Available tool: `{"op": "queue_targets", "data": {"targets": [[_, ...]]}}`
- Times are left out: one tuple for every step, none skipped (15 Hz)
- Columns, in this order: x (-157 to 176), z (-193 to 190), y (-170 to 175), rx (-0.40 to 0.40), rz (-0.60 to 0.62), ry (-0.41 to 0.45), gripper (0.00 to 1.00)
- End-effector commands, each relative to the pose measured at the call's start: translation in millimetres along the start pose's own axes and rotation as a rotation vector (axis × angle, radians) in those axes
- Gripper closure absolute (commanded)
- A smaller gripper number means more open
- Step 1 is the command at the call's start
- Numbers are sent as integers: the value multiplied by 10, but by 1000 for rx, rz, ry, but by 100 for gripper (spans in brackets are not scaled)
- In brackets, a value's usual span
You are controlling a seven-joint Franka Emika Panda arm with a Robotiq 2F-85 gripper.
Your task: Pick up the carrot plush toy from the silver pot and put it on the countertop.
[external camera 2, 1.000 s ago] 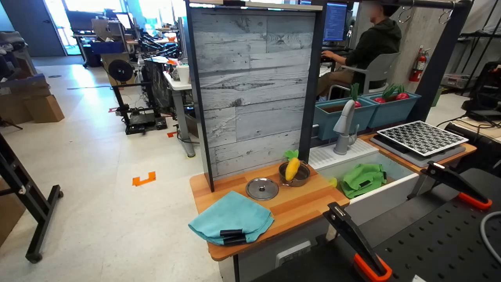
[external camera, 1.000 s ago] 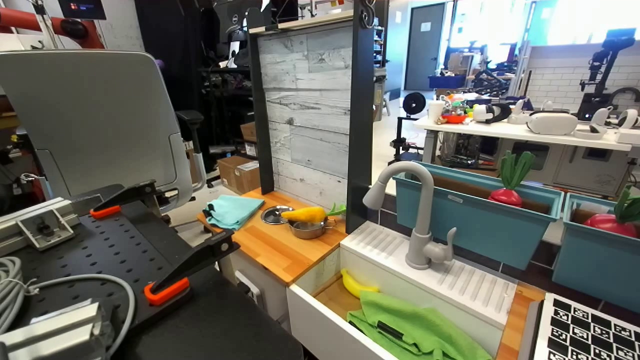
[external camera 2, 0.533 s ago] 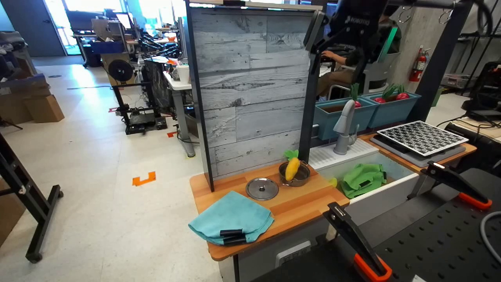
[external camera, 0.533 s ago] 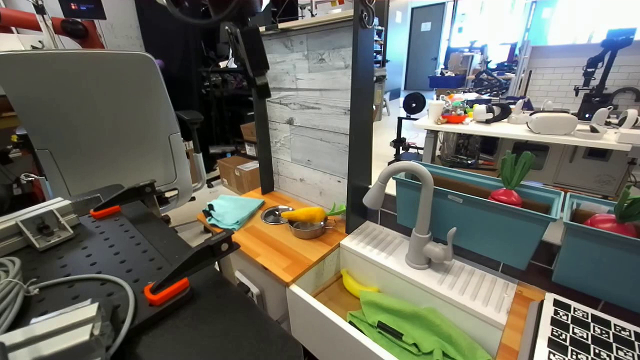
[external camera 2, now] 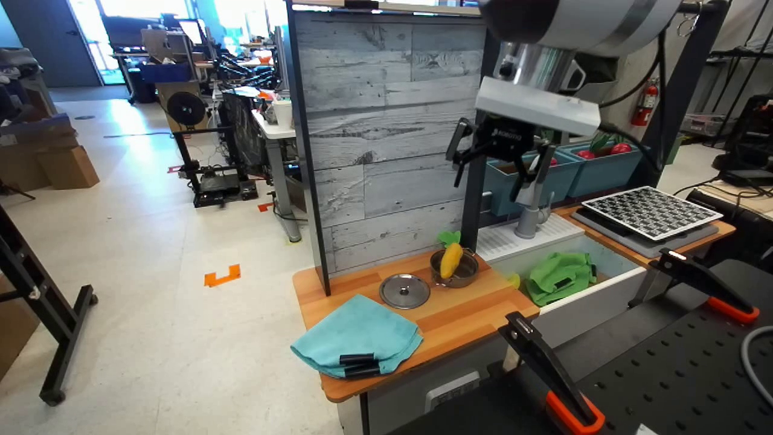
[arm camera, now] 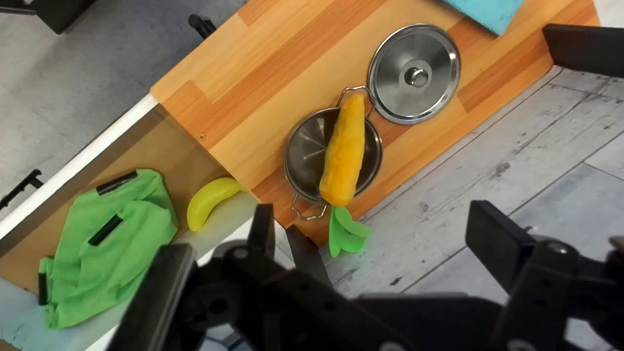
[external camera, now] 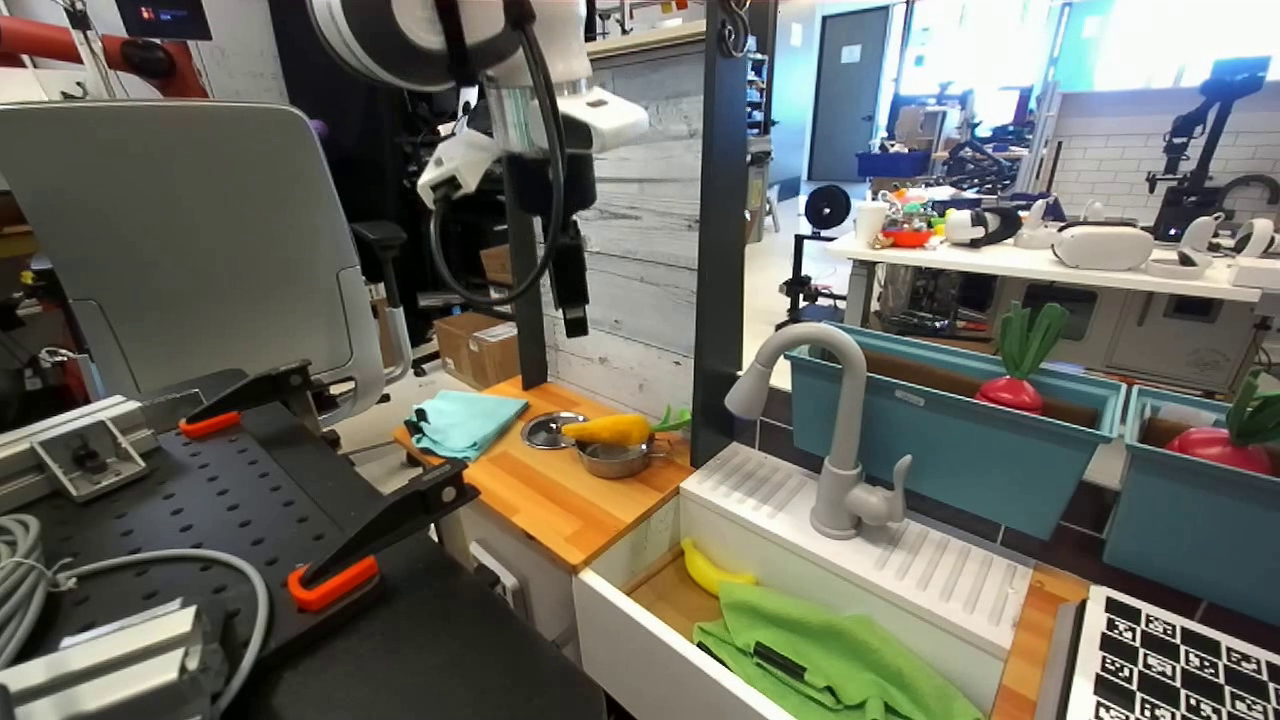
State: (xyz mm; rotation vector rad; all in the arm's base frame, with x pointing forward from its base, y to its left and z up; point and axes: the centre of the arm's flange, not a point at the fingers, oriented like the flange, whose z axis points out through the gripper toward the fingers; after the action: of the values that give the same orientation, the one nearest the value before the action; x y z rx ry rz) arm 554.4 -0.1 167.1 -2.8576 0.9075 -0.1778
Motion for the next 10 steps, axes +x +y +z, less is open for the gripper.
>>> {"op": "queue_targets", "data": {"targets": [[298,622,-274,2,68,-25,0],[330,755,-302,-7,81,-40,0],[361,887,-316,-24,94,-48,0],[401,1016,-326,-41,110,-45,0],[439,1118,-325,-58,127,-41,0],[487,1235,-326,-85,143,-25,0],[516,1322,-322,-101,155,-25,0],[541,1397,-315,-117,165,-23,0],[559,1470,-331,-132,170,-25,0],[562,1528,-332,-144,176,-31,0]]}}
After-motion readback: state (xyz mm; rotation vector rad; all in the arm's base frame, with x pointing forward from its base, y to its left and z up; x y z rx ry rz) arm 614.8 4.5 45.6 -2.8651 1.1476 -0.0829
